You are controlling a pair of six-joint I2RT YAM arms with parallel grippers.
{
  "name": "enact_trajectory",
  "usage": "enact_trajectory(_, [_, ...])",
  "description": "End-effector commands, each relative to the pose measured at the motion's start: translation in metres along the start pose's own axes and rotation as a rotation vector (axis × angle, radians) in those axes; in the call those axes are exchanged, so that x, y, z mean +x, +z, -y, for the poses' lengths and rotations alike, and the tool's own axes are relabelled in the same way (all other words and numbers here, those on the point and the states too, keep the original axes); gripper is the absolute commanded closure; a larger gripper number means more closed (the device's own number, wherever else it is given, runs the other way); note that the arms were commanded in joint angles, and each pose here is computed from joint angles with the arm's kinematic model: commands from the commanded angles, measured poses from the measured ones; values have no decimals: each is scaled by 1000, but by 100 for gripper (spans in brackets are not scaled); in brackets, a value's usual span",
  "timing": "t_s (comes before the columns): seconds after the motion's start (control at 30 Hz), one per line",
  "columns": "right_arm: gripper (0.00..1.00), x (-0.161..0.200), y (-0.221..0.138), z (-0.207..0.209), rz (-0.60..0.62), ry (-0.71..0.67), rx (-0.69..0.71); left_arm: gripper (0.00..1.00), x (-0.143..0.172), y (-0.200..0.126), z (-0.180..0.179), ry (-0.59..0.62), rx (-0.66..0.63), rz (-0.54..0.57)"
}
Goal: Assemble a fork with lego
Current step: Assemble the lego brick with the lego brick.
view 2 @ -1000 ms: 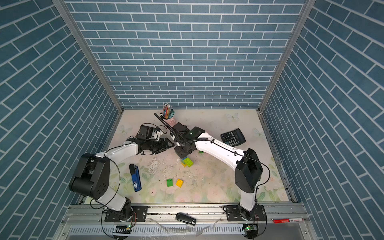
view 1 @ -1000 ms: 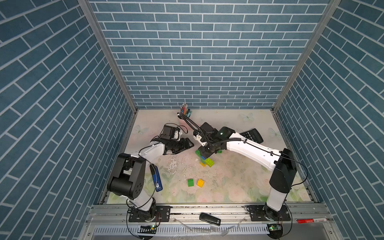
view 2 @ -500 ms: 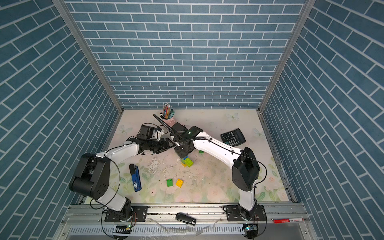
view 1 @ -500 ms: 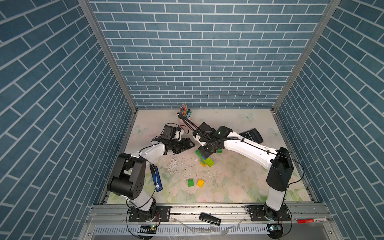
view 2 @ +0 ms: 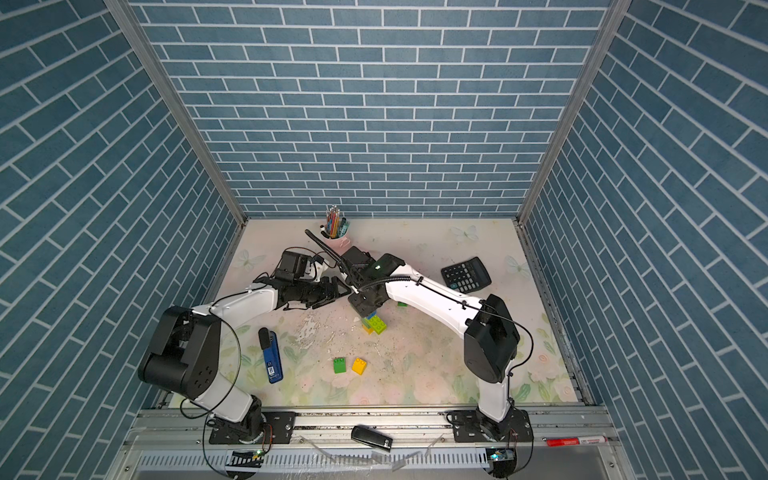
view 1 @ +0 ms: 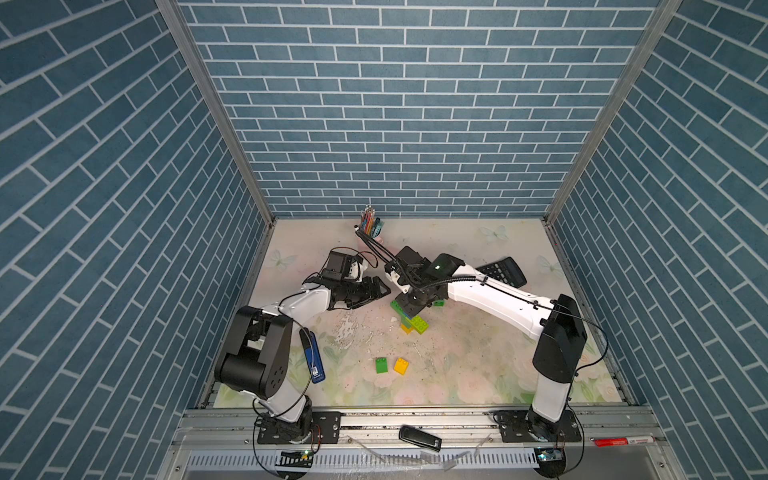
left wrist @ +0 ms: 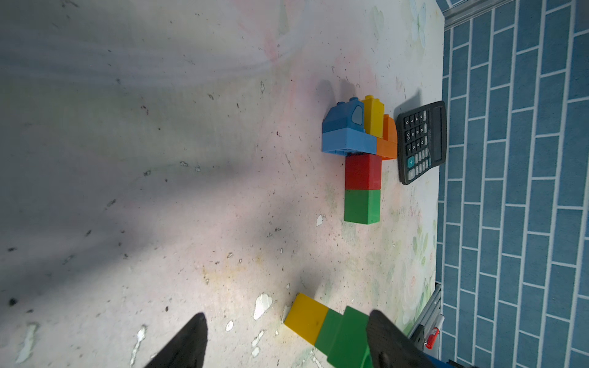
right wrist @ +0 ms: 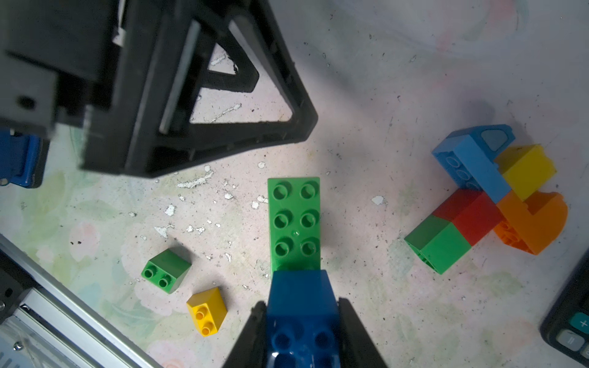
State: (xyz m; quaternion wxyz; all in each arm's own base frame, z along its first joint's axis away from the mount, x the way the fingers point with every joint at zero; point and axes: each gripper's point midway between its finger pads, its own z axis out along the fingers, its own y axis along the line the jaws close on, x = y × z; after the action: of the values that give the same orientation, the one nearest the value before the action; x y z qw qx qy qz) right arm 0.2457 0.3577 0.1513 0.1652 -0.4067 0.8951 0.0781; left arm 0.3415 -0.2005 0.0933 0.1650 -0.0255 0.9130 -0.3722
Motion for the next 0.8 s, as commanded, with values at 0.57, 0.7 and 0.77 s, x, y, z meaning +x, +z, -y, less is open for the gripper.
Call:
enact_trajectory(0.57, [100,28,15,-6,-101,-35,29,20,7,2,2,17,7,-20])
enact_trajectory(0.7, [100,37,17,-9,-131,-38,22,20,7,2,2,15,6,-20])
enact_trajectory(0.77, [100,41,20,-11,-144,-41,16,20,8,2,2,17,6,-22])
